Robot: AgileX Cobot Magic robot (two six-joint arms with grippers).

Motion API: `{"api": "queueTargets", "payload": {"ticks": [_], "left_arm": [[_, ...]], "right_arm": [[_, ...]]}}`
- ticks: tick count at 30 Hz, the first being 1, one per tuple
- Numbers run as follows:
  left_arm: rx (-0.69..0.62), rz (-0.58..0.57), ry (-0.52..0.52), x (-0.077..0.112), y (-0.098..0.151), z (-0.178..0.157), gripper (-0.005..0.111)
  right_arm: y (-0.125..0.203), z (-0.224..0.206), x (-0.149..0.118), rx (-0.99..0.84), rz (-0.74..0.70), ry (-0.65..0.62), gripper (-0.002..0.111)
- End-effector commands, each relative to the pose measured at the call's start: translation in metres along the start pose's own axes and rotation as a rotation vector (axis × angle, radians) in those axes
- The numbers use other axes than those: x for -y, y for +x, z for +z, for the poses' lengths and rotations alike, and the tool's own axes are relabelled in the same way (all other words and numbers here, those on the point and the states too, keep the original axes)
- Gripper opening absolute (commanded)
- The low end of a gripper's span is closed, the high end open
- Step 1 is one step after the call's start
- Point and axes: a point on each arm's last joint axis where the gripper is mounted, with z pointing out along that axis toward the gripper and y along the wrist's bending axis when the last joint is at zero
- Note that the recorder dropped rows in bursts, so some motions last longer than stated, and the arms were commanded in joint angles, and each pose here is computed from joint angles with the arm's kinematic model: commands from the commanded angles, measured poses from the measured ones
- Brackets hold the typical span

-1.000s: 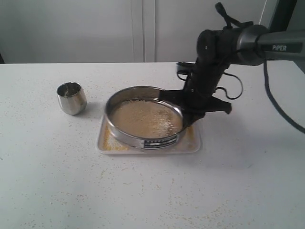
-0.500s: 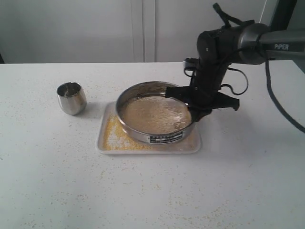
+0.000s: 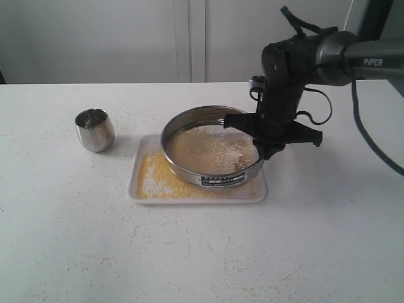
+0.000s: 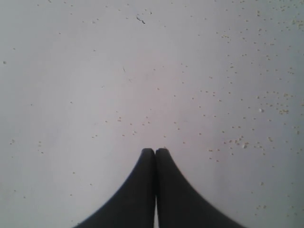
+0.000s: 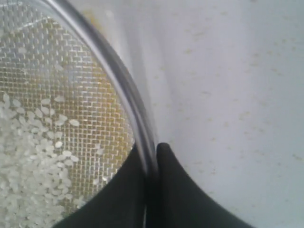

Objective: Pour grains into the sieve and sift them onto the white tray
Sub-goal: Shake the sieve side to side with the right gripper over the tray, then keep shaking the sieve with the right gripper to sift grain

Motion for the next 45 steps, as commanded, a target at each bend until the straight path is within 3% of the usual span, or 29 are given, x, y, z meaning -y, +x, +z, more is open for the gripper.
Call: {"api": "queueTargets", "payload": {"ticks": [1, 3, 5, 8, 10, 15, 22, 29, 34, 37, 39, 40, 41, 42, 44, 45], "left_arm": [[-0.01, -0.006, 0.001, 0.0, 0.003, 0.0, 0.0], [-0.01, -0.006, 0.001, 0.0, 0.003, 0.0, 0.0], [-0.01, -0.006, 0.001, 0.0, 0.003, 0.0, 0.0], [-0.01, -0.006, 0.001, 0.0, 0.003, 0.0, 0.0], [-0.01, -0.006, 0.001, 0.0, 0.003, 0.0, 0.0], [-0.01, -0.006, 0.001, 0.0, 0.003, 0.0, 0.0], [-0.01, -0.006, 0.001, 0.0, 0.003, 0.0, 0.0], [-0.01, -0.006, 0.001, 0.0, 0.003, 0.0, 0.0], [-0.01, -0.006, 0.001, 0.0, 0.003, 0.0, 0.0], [-0.01, -0.006, 0.001, 0.0, 0.003, 0.0, 0.0], [-0.01, -0.006, 0.001, 0.0, 0.003, 0.0, 0.0], [-0.01, -0.006, 0.001, 0.0, 0.003, 0.0, 0.0], [-0.01, -0.006, 0.001, 0.0, 0.003, 0.0, 0.0], [-0.01, -0.006, 0.001, 0.0, 0.003, 0.0, 0.0], [-0.01, -0.006, 0.001, 0.0, 0.003, 0.0, 0.0], [-0.01, -0.006, 0.001, 0.0, 0.003, 0.0, 0.0]], "right_arm": [[0.005, -0.012, -0.027, 0.053, -0.006, -0.151, 0.0], [0.007, -0.014, -0.035, 0.093, -0.13, -0.163, 0.0], [0.004, -0.014, -0.029, 0.108, -0.147, -0.121, 0.0], [-0.006, -0.011, -0.005, 0.08, -0.008, -0.024, 0.0], [-0.004, -0.011, -0.002, 0.037, 0.077, -0.024, 0.0], [0.01, -0.015, -0.01, -0.021, -0.116, 0.016, 0.0], [-0.004, -0.014, -0.025, 0.119, -0.046, -0.169, 0.0], [0.007, -0.02, 0.007, -0.025, -0.128, 0.083, 0.0], [-0.002, -0.003, -0.014, 0.083, -0.071, -0.132, 0.0], [-0.006, -0.006, 0.004, 0.022, -0.138, -0.054, 0.0], [-0.014, -0.004, 0.025, -0.021, -0.024, -0.032, 0.0], [-0.012, -0.004, 0.016, -0.048, 0.04, -0.135, 0.0], [-0.008, -0.005, 0.005, -0.061, 0.009, -0.208, 0.0], [0.001, -0.009, -0.015, -0.059, -0.124, -0.309, 0.0], [-0.002, -0.009, -0.01, -0.014, -0.194, -0.259, 0.0], [-0.011, -0.007, 0.006, -0.011, -0.104, -0.177, 0.0]]}}
